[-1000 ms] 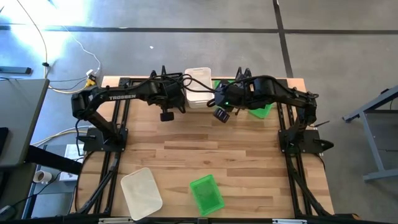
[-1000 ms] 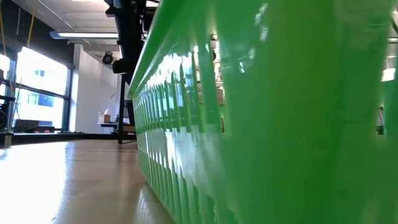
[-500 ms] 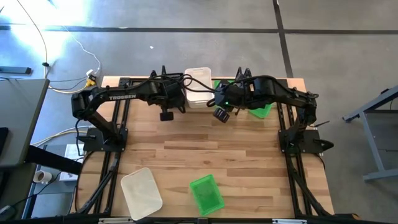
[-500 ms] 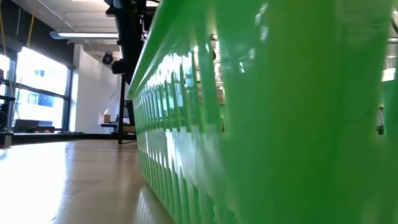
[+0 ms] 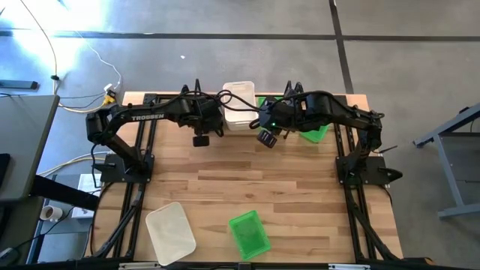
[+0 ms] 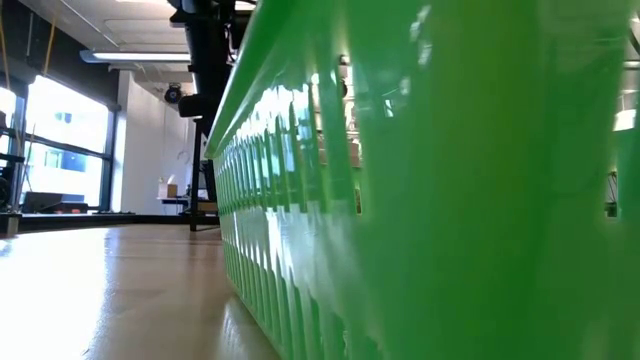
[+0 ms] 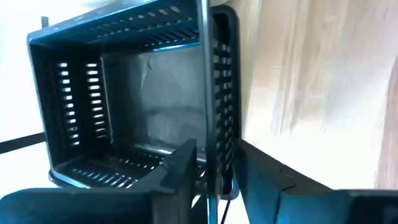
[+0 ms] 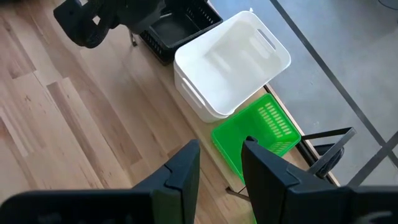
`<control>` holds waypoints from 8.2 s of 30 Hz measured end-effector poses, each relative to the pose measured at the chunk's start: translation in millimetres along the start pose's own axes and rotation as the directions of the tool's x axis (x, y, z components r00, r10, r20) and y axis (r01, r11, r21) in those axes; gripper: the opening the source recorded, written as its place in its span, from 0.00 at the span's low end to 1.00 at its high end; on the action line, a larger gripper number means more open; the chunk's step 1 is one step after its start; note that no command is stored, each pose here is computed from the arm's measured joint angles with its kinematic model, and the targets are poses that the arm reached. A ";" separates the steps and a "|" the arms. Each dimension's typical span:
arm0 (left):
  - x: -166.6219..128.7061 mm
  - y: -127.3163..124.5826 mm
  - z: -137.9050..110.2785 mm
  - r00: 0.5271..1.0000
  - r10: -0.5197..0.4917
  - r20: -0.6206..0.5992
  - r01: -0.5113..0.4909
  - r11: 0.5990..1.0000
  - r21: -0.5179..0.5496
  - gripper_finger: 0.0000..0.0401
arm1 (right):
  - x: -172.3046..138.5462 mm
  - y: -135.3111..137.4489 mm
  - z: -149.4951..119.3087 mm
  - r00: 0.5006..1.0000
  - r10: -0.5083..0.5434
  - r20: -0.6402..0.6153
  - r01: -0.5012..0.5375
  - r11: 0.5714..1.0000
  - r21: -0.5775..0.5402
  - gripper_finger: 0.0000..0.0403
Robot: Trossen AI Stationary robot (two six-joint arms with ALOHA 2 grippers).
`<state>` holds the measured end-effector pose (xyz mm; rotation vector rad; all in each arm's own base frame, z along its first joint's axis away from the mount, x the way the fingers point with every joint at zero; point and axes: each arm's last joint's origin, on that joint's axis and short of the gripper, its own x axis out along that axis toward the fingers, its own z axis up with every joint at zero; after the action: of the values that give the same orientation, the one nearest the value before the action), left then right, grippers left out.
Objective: Stack baskets on shelf by color
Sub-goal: Stack the black bin on top of the black bin on the shelf, then stack the top green bin on top of the green bin on the shelf
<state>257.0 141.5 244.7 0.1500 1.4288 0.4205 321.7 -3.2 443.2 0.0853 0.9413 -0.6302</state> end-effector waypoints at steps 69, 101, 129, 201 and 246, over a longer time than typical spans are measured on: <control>-117.2 -65.2 -14.2 0.902 -0.265 0.340 0.343 0.920 -0.191 0.33 | -6.4 40.9 -21.2 0.958 0.248 -0.144 -0.234 0.967 0.105 0.26; -171.0 -171.5 -56.8 0.809 -0.473 0.348 0.517 0.855 -0.041 0.33 | 42.2 119.8 -142.3 0.825 0.059 -0.562 -0.030 0.998 0.062 0.26; -154.2 -133.6 -37.5 0.866 -0.297 0.402 0.401 0.893 -0.203 0.33 | 93.8 -67.3 -202.4 0.893 0.072 -0.444 0.050 0.965 0.258 0.26; -124.2 -58.6 -23.3 0.919 -0.131 0.371 0.300 0.844 -0.445 0.33 | 126.7 -104.7 -208.0 0.909 -0.023 -0.416 0.213 0.883 0.419 0.00; -124.1 -58.5 -23.3 0.920 -0.128 0.371 0.300 0.838 -0.455 0.33 | 99.8 -94.3 -73.3 1.000 0.022 -0.013 -0.025 0.898 -0.439 0.00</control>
<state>235.1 38.5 335.8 -0.3568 0.9525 0.5412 259.9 -102.5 340.5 -0.3053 1.0685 -0.3819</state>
